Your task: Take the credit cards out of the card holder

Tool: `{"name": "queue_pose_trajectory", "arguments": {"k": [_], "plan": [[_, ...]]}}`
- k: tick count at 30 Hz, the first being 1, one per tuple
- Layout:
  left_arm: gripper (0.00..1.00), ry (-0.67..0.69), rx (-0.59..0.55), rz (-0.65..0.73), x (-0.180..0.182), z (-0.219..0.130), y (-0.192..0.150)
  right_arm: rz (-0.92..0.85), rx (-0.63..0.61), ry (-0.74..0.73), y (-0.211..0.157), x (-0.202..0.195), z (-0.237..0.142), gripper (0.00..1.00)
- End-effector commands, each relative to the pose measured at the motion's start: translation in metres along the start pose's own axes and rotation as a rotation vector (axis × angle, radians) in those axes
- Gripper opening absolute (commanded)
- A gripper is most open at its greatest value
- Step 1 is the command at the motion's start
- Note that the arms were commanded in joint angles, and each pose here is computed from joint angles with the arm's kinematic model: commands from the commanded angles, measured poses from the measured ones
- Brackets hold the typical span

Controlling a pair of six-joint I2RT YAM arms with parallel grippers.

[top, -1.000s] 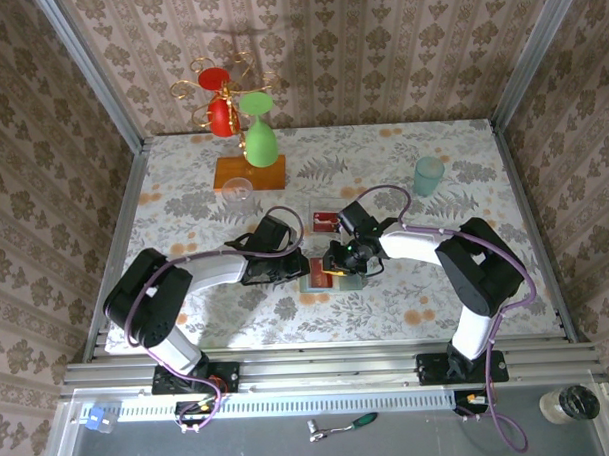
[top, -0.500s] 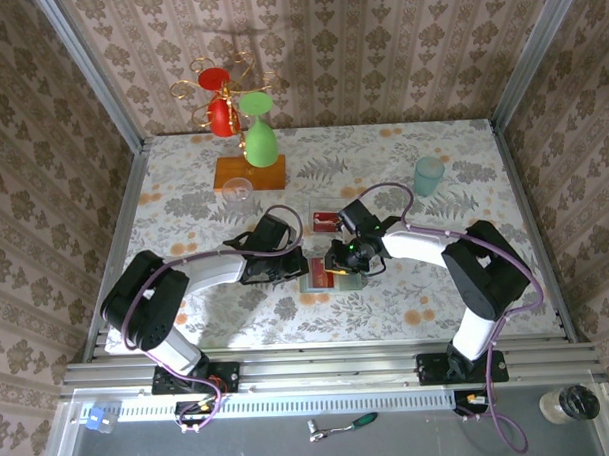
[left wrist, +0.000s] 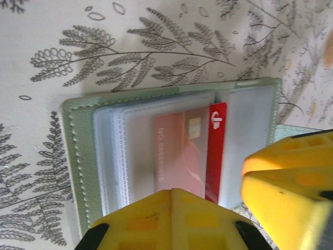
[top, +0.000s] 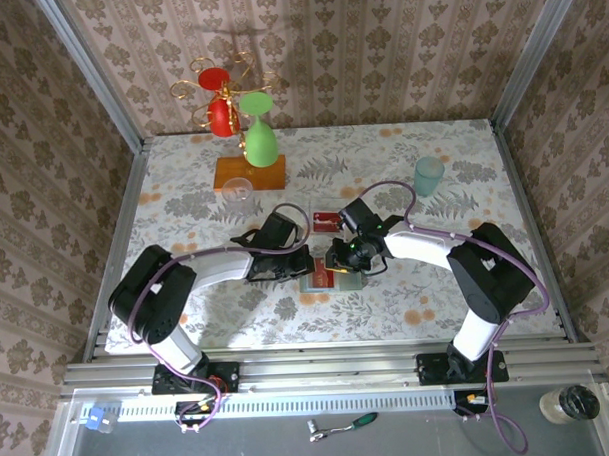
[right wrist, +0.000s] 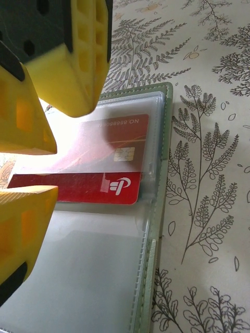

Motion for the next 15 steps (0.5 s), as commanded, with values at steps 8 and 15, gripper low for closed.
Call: {"name": "queue_pose_trajectory", "arguments": {"k": [8,15], "plan": [[0.00,0.018,0.003,-0.003,0.0016,0.0011,-0.0015,-0.007,-0.011,-0.009,0.0003,-0.0029,-0.0031,0.24],[0.01,0.037,0.012,-0.002,0.0033,0.0022,-0.0027,-0.002,-0.004,-0.012,0.0001,-0.0043,-0.0002,0.25]]}}
Point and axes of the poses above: each hand's point on the last joint's axis, 136 mm out from that joint toward the fingers, its own z axis out along the fingers, its own x axis along the line the jaws close on, y = z × x, the point moved 7 cm from there along -z, back along the fingers, and after that the axes turned 2 degrees about -z, right-handed, at the moved point
